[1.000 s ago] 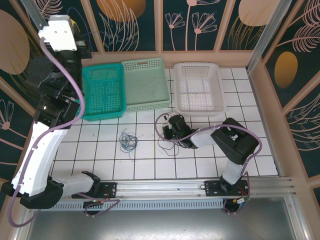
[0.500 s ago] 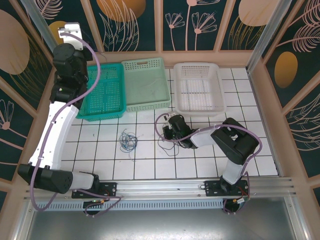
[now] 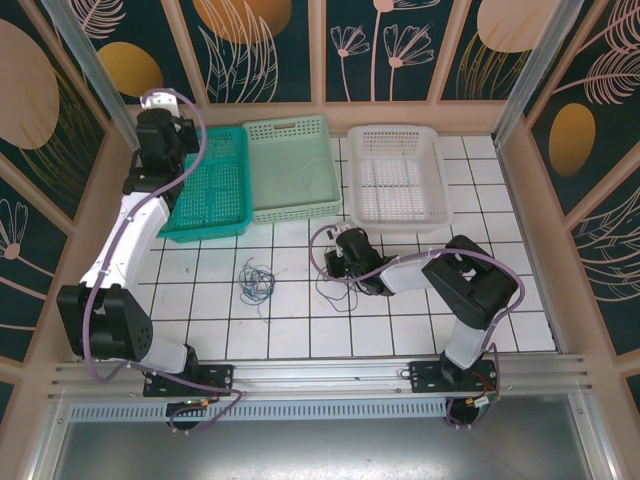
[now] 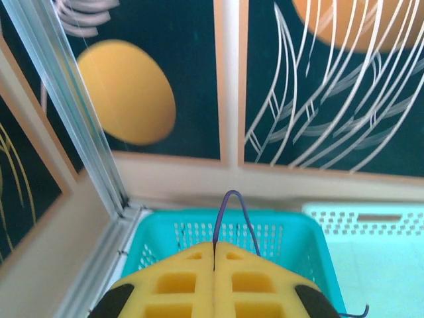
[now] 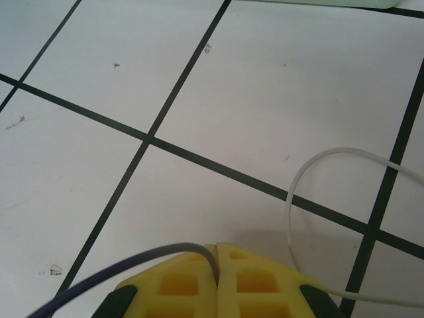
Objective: Untangle the cables
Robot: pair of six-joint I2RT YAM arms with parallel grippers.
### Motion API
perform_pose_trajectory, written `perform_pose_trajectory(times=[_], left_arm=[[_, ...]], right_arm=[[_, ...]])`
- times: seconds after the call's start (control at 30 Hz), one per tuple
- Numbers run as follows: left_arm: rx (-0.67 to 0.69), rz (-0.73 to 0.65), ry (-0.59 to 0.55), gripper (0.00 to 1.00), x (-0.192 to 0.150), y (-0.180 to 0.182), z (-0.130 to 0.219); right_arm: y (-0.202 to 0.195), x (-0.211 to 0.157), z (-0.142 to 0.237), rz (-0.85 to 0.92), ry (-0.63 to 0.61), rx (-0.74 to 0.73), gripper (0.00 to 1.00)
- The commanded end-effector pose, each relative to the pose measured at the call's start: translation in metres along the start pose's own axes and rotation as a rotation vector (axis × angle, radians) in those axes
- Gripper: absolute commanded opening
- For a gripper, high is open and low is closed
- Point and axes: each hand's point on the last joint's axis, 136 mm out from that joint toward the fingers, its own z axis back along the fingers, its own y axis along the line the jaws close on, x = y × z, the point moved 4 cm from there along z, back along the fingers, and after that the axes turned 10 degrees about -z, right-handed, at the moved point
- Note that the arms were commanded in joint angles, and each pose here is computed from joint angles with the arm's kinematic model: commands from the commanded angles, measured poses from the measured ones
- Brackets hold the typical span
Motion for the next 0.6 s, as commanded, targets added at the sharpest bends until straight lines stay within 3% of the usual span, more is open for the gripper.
perform_pose_trajectory(times=[0.0,0.3,0.53,0.57], left_arm=[[-0.021,0.077,-0.051,0.0,0.001,0.001,0.008],[-0.028,0.117,0.072,0.0,-0.061,-0.007,0.001],[-0.013,0.115,0.156,0.0,-0.091,-0.009,-0.011],[-0.023,0.118,0.169,0.05,-0.095,-0.011,-0.013]], right_arm=[[0.004,0.015,0.005,-0.006,-0.029,0.001,0.0],[0.006,0.017,0.006,0.0,-0.029,0.004,0.0],[0.004,0.017,0.011,-0.002,-0.036,-0.005,0.0],[0.004,0.017,0.011,-0.003,-0.037,-0.004,0.0]])
